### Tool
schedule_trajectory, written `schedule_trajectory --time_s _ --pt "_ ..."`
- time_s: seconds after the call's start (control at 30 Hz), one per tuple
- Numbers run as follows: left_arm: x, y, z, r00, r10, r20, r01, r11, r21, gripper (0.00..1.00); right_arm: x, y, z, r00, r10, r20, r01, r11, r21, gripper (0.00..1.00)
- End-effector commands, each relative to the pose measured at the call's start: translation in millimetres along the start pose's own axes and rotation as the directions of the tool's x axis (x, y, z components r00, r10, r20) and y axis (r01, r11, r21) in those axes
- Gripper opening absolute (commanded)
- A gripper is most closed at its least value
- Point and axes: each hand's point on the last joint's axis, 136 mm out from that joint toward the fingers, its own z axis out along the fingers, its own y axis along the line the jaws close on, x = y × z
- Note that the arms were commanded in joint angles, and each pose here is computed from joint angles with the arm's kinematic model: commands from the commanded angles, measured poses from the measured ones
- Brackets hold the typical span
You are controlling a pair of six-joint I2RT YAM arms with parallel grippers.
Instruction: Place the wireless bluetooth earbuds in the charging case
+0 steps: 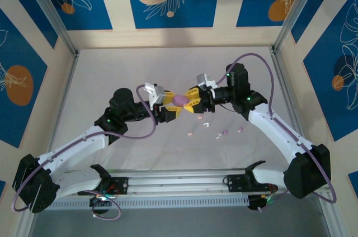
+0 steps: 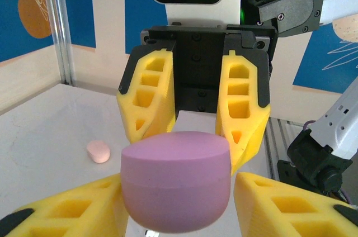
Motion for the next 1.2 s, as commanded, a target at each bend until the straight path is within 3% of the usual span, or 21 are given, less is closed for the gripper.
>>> schedule_trajectory --time_s 0.0,0.23,0.43,0.6,0.77,1.17 --pt "-19 -8 1 0.998 0.039 0.053 -0.042 0.998 0.043 0.51 -5 1 2 1.0 -0.028 -0.011 0.028 1.0 0.001 0.3" --pt "-16 -10 2 0.999 0.014 0.032 -0.016 0.998 0.061 0.44 -7 0 3 0.999 -0.049 -0.011 0.05 0.999 0.015 0.3" --pt "-11 -9 0 0.999 0.036 0.011 -0.036 0.998 0.044 0.55 -11 -1 -2 0.998 -0.067 0.009 0.066 0.997 0.037 0.3" --pt "-11 -8 0 0.999 0.039 0.006 -0.039 0.999 0.037 0.54 -10 -2 -3 0.998 -0.063 0.009 0.063 0.997 0.039 0.3" --pt "-17 -10 2 1.0 0.018 0.022 -0.019 0.998 0.058 0.45 -6 -3 -2 0.998 -0.057 -0.001 0.057 0.998 0.039 0.3" --pt "-23 -14 4 0.998 -0.01 0.054 0.005 0.996 0.095 0.49 -4 -2 -1 0.996 -0.084 -0.012 0.084 0.995 0.046 0.3"
